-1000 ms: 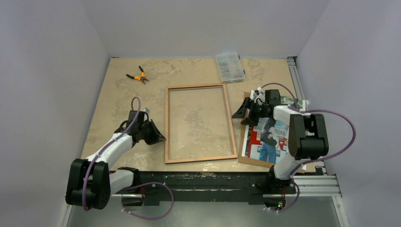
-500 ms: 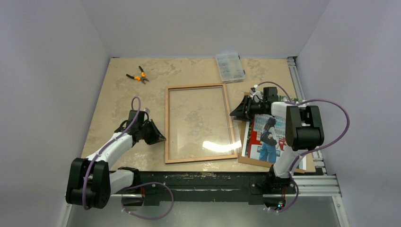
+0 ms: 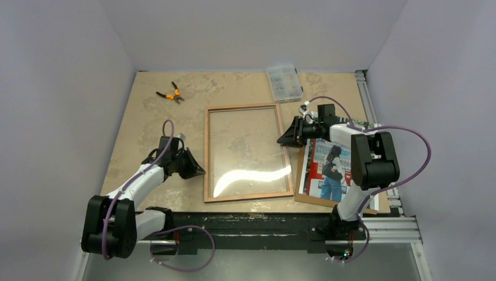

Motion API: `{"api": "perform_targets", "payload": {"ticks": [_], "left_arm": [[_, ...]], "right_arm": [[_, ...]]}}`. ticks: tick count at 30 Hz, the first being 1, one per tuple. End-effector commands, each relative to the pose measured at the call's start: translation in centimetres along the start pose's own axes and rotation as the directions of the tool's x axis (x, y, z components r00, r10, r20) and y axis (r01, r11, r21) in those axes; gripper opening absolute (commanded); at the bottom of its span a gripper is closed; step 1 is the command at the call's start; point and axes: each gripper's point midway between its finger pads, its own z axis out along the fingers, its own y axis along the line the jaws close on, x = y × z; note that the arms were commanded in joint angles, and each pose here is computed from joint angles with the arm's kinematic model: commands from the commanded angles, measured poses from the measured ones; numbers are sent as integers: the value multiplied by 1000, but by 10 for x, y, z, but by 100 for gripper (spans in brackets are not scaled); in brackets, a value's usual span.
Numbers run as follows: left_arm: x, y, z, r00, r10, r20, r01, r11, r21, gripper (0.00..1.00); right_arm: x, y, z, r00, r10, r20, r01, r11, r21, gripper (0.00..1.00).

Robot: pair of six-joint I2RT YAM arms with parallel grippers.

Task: Put the photo into the frame
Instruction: Adjust the photo frame item on the photo frame.

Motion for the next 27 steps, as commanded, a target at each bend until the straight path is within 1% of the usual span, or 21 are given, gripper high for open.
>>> {"api": "perform_targets", "payload": {"ticks": [1,5,11,15,16,18,19,21,22,27], "left_arm": [[4,14,3,999,27,-18,-28,998,-57,0],[5,14,3,999,27,-19,-28,998,-58,0],[5,14,3,999,28,-21,-29,998,-57,0],[4,14,3,999,29,-21,-31,998,-57,0],[4,14,3,999,29,-21,-31,998,-57,0],[5,14,3,999,28,-21,-29,998,-58,0],[4,14,3,999,29,-22,-30,998,-58,0],[5,14,3,999,28,-23,-30,998,-58,0],[4,13,3,999,29,-22,-30,998,-56,0],[4,13,3,999,30,-22,-31,998,-57,0]], "right_arm": [[-12,11,5,1000,-23,0,23,1000,-12,31],[-16,14,7,1000,-30,-2,30,1000,-6,30],[-9,17,20,998,-41,-48,40,999,-9,30],[-7,17,24,997,-37,-62,37,999,-8,28],[-6,17,24,997,-37,-64,37,999,-10,24],[-5,19,22,997,-41,-67,40,999,-14,14],[-4,21,22,997,-42,-69,41,999,-17,11],[-4,26,19,996,-49,-70,48,999,-23,1],[-4,29,17,996,-56,-69,54,998,-27,0],[-8,52,7,994,-94,-49,91,995,-48,0]]}}
